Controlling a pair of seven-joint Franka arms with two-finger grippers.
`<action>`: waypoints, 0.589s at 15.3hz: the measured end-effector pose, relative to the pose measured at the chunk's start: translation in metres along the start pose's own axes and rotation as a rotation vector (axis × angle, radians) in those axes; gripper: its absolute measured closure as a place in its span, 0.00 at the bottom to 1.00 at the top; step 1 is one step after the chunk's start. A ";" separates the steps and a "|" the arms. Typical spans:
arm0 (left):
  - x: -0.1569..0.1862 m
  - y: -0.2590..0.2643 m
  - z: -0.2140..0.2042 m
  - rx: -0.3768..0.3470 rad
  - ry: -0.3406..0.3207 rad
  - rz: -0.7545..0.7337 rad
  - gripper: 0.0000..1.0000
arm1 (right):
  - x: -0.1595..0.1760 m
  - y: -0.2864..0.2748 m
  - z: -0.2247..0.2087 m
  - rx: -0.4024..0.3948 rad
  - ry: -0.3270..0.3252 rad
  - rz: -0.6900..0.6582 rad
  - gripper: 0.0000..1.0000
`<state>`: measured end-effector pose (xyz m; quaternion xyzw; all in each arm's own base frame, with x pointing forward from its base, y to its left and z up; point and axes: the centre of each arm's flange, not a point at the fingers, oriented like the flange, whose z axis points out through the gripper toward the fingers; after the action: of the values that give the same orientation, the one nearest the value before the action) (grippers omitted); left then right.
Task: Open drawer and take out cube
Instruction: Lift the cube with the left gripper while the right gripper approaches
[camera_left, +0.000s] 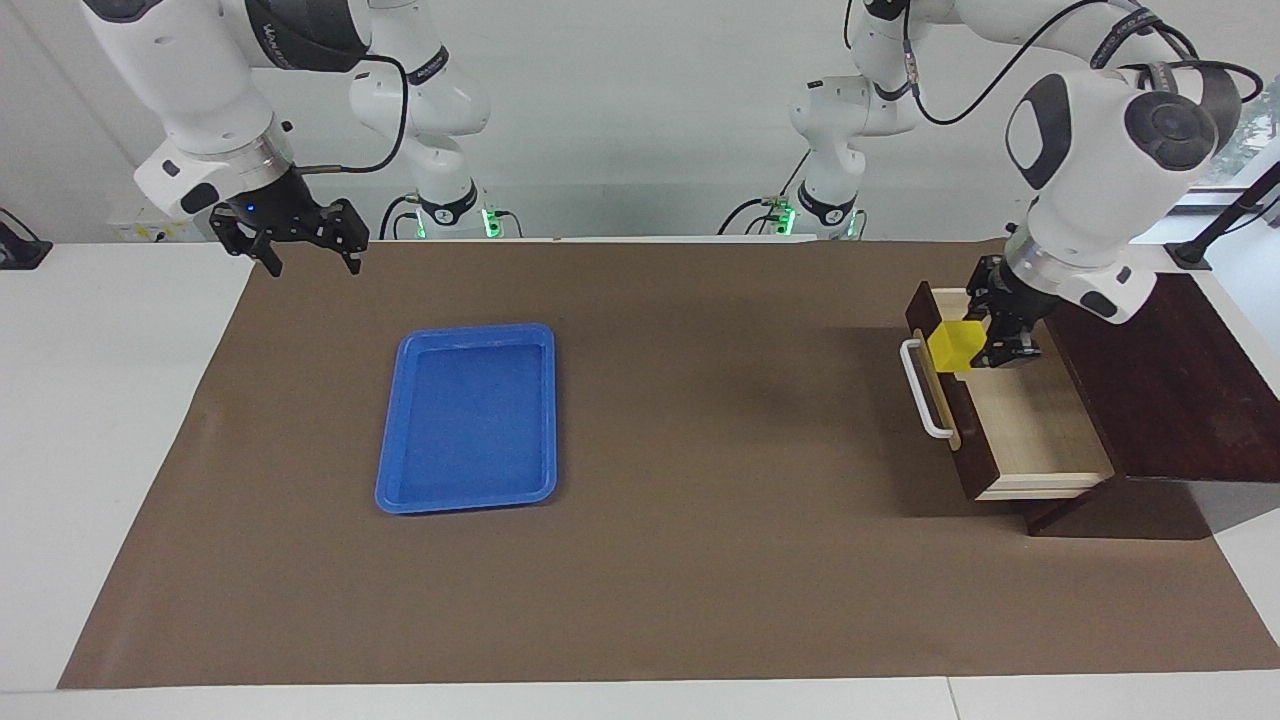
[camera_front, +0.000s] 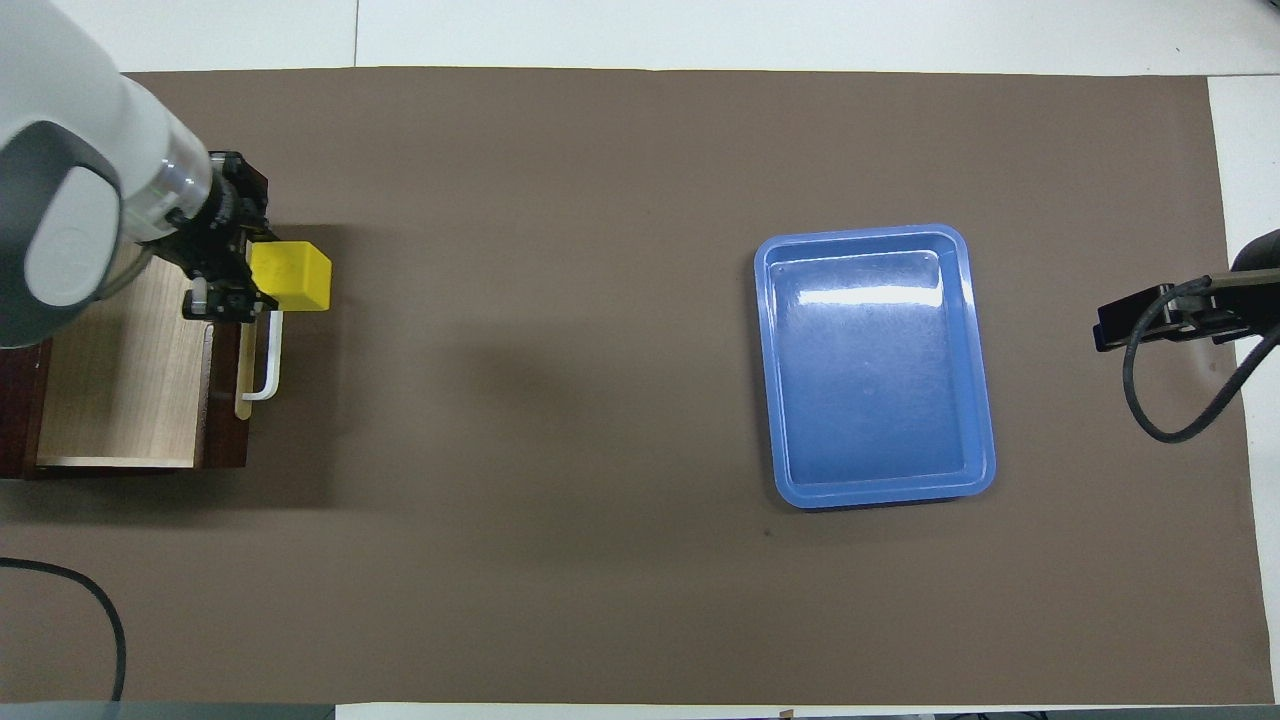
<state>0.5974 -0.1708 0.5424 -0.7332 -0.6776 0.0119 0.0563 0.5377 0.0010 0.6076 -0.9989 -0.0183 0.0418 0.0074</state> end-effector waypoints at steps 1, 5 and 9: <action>-0.022 -0.004 -0.001 -0.006 0.002 -0.006 0.45 | 0.000 -0.004 0.002 0.020 -0.004 0.004 0.00; -0.079 -0.016 -0.001 -0.035 0.001 -0.031 0.45 | -0.006 -0.020 0.025 0.130 -0.044 0.199 0.00; -0.101 -0.018 0.007 -0.043 -0.001 -0.052 0.45 | -0.007 -0.045 0.061 0.262 -0.161 0.534 0.00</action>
<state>0.5705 -0.2691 0.5310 -0.7162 -0.6967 -0.0037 0.0406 0.5241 0.0461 0.5482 -0.9524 0.2498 0.1234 0.1233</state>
